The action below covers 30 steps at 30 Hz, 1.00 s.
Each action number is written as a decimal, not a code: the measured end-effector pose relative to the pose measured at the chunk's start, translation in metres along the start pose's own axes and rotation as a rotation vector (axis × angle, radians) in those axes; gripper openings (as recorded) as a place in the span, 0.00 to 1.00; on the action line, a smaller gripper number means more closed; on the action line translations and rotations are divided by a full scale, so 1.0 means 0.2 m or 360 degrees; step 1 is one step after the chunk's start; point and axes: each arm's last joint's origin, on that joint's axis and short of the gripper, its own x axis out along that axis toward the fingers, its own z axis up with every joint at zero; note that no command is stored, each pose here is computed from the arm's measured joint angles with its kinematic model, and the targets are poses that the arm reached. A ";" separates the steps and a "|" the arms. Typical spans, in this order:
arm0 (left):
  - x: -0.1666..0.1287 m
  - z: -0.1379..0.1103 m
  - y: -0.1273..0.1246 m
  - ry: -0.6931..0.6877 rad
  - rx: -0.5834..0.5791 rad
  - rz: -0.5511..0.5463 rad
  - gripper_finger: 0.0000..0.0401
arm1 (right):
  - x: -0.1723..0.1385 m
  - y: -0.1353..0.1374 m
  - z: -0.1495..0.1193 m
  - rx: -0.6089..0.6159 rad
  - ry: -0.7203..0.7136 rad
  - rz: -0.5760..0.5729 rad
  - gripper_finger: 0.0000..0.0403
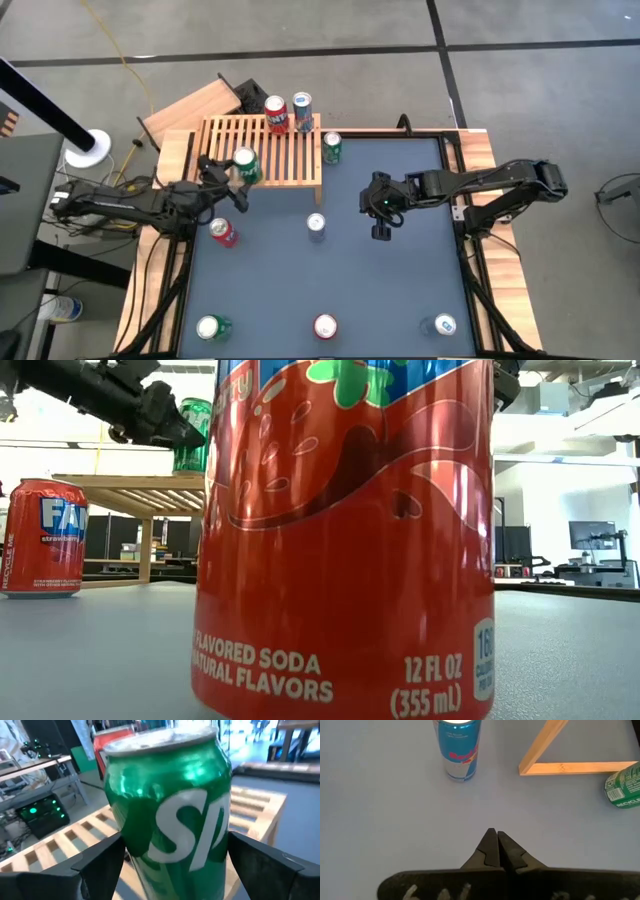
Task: Place canned beverage on shelf
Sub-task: Put the middle right green soda can on the shelf
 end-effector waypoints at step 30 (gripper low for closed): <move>0.14 0.00 0.17 -0.0126 0.0050 -0.0107 0.72 | 0.00 0.00 0.00 -0.0002 0.0005 0.0002 0.00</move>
